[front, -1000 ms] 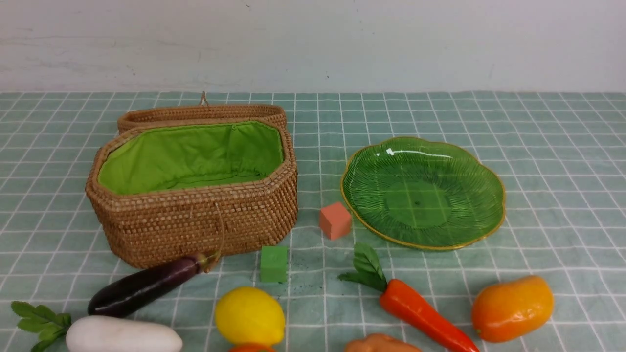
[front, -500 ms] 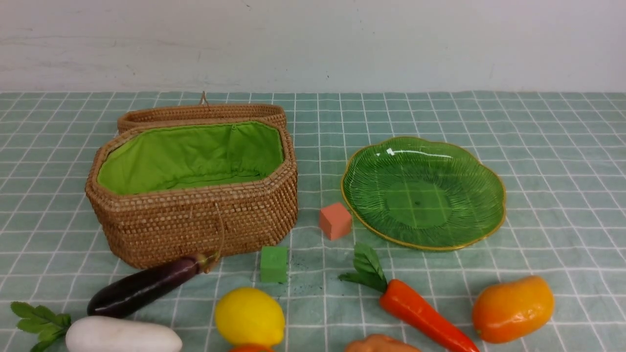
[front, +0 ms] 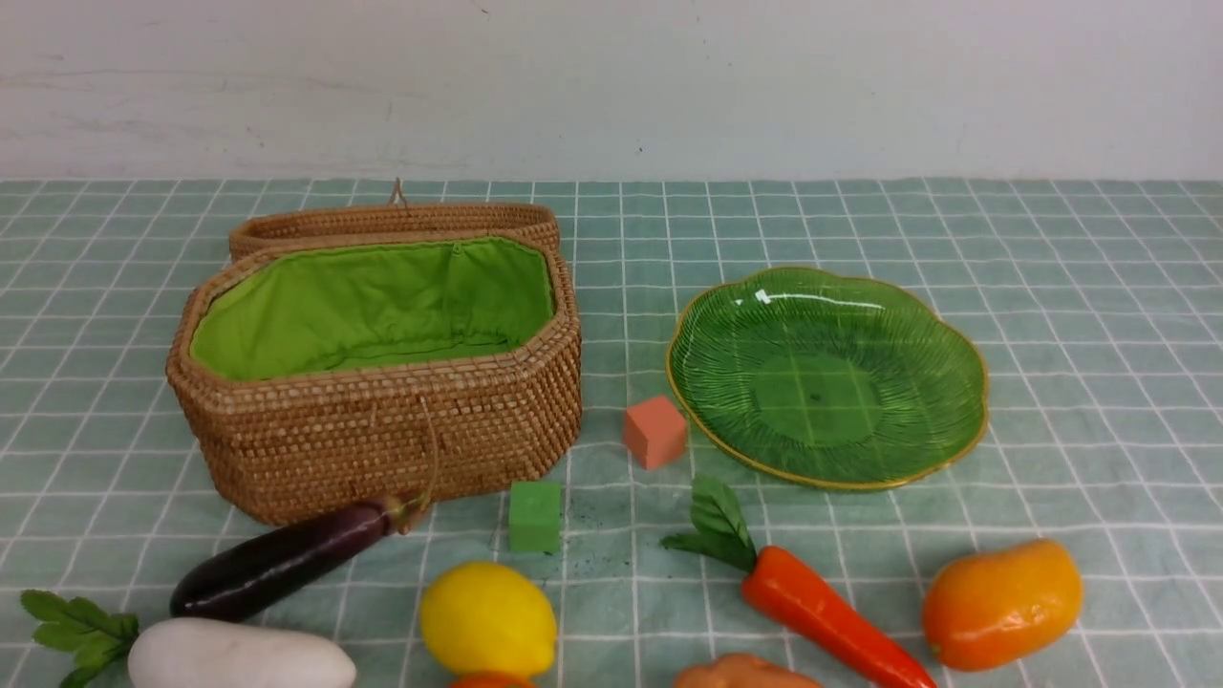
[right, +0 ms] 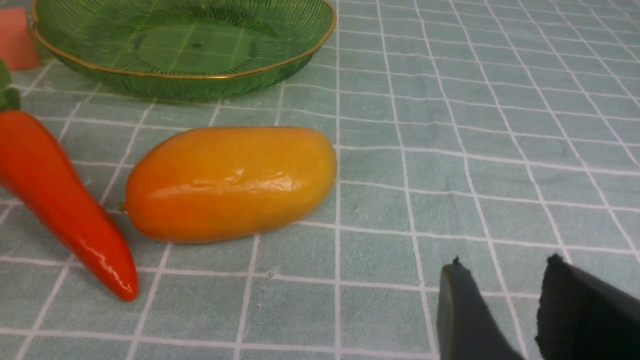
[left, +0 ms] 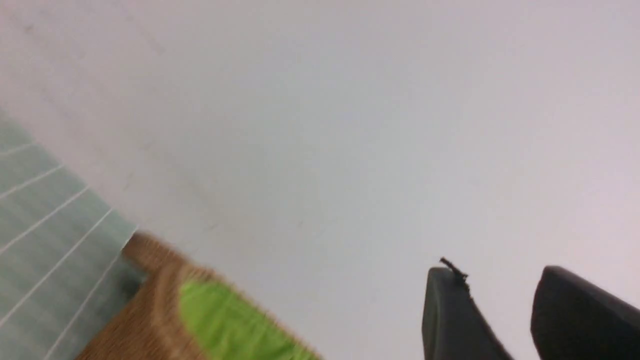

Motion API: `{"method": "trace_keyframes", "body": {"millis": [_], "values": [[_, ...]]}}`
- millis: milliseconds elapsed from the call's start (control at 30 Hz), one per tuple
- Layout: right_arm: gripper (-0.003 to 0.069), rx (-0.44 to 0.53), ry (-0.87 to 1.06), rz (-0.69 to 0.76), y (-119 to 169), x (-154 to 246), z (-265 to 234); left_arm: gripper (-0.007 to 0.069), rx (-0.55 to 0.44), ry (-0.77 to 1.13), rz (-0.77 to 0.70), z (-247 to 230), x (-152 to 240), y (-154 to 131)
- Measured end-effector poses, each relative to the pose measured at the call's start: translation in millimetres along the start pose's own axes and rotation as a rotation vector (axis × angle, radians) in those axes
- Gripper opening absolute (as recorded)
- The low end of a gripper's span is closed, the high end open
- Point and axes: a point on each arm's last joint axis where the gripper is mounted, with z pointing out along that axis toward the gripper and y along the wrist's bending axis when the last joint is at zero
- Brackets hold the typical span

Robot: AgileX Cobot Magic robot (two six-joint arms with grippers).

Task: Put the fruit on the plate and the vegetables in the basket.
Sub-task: Take a daikon with your left arm and place it on the basket on the left.

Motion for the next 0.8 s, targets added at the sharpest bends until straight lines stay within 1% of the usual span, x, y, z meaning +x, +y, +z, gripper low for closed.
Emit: {"method": "trace_keyframes", "body": {"millis": [33, 67, 100, 133, 200, 267, 300, 367, 433, 500, 533, 567, 600, 633, 733, 800], "values": [[0.0240, 0.000, 0.000, 0.000, 0.0, 0.0, 0.0, 0.0239, 0.027, -0.012, 0.017, 0.6, -9.6, -10.8], [0.0240, 0.000, 0.000, 0.000, 0.0, 0.0, 0.0, 0.0239, 0.033, -0.014, 0.019, 0.6, -12.0, -13.5], [0.0240, 0.000, 0.000, 0.000, 0.0, 0.0, 0.0, 0.0239, 0.075, -0.023, 0.048, 1.9, -31.0, -35.3], [0.0240, 0.000, 0.000, 0.000, 0.0, 0.0, 0.0, 0.0239, 0.083, 0.009, 0.078, 4.8, -42.1, -50.0], [0.0240, 0.000, 0.000, 0.000, 0.0, 0.0, 0.0, 0.0239, 0.069, 0.081, 0.119, 13.5, -55.2, -68.4], [0.0240, 0.000, 0.000, 0.000, 0.0, 0.0, 0.0, 0.0239, 0.047, 0.139, 0.142, 20.3, -59.8, -76.0], [0.0240, 0.000, 0.000, 0.000, 0.0, 0.0, 0.0, 0.0239, -0.011, 0.263, 0.174, 33.0, -61.5, -83.1], [0.0240, 0.000, 0.000, 0.000, 0.0, 0.0, 0.0, 0.0239, -0.122, 0.467, 0.208, 51.1, -54.4, -82.3], [0.0240, 0.000, 0.000, 0.000, 0.0, 0.0, 0.0, 0.0239, -0.225, 0.633, 0.237, 63.5, -43.9, -74.6], [0.0240, 0.000, 0.000, 0.000, 0.0, 0.0, 0.0, 0.0239, -0.346, 0.804, 0.272, 75.8, -29.1, -60.1], [0.0240, 0.000, 0.000, 0.000, 0.0, 0.0, 0.0, 0.0239, -0.356, 0.815, 0.279, 76.7, -28.1, -58.7], [0.0240, 0.000, 0.000, 0.000, 0.0, 0.0, 0.0, 0.0239, -0.388, 0.860, 0.284, 80.0, -23.4, -54.1], [0.0240, 0.000, 0.000, 0.000, 0.0, 0.0, 0.0, 0.0239, -0.443, 0.935, 0.289, 86.4, -15.0, -45.9], [0.0240, 0.000, 0.000, 0.000, 0.0, 0.0, 0.0, 0.0239, -0.456, 0.952, 0.285, 88.0, -12.9, -44.1], [0.0240, 0.000, 0.000, 0.000, 0.0, 0.0, 0.0, 0.0239, -0.567, 1.060, 0.215, 98.9, 3.2, -31.0], [0.0240, 0.000, 0.000, 0.000, 0.0, 0.0, 0.0, 0.0239, -0.644, 1.096, 0.153, 104.2, 11.3, -23.9]]}}
